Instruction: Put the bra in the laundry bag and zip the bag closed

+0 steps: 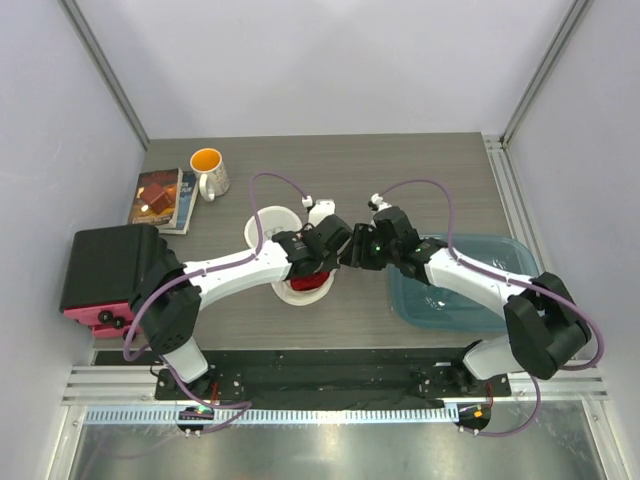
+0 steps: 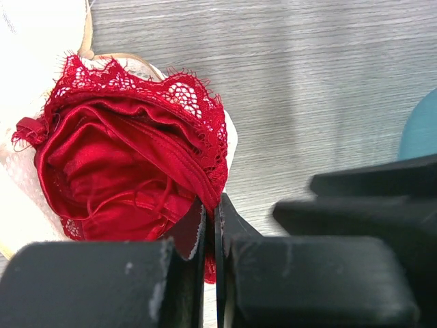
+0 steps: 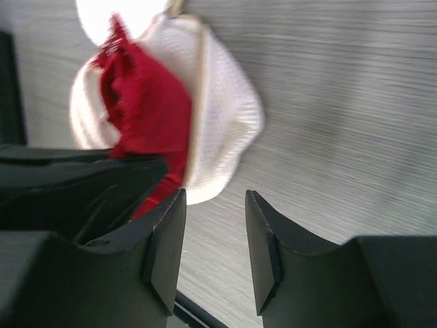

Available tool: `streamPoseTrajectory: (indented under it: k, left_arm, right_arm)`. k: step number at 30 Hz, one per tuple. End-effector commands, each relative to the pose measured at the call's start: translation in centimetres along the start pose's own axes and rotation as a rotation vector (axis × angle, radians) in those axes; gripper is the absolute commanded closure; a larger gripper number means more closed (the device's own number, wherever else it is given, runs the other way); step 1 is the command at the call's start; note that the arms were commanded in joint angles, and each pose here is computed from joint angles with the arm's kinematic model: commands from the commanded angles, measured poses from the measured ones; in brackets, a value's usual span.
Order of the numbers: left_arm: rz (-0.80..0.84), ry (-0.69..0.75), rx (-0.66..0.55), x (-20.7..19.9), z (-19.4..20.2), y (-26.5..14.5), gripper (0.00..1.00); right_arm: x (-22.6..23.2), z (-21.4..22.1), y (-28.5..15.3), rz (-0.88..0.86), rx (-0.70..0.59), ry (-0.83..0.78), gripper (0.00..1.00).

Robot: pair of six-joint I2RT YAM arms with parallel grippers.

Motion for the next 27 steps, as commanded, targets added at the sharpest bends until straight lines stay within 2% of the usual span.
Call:
streamPoseTrajectory:
  k: [1,8,13,16,27]
  left_arm:
    - [0.057,-0.025,-0.055,-0.6,-1.6,-1.1,1.0]
    - [0.074,-0.041,-0.077,-0.3,-1.9,-1.9,1.0]
    - [0.085,-0.046,-0.088,-0.2,-2.1,-2.4,1.0]
    - [0.093,-0.047,-0.094,-0.3,-2.3,-2.6,1.0]
    - [0.049,-0.028,-0.092,0.6,-2.1,-2.5,1.0]
  right_arm:
    - [3.1,-1.0,0.8,-0.124,-0.093,-0.013,0.52]
    - [3.6,0.7,2.4,-0.172,-0.071,0.021,0.5]
    - [3.1,1.7,2.8,-0.186,-0.099,0.07,0.59]
    - [3.6,2.1,3.0,-0.225,-0.104,0.072,0.59]
    - [4.5,2.2,4.4,-0.263,-0.096,0.068,0.51]
Point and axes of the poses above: each gripper's point midway between its finger pads, its own y axis out along the fingers, its own x axis along the line the jaws close on, z = x × y, the point moved 4 cm from there along -y, back along the fingers, and after that the axes turned 7 degrees about -y, right-handed, at the moved point
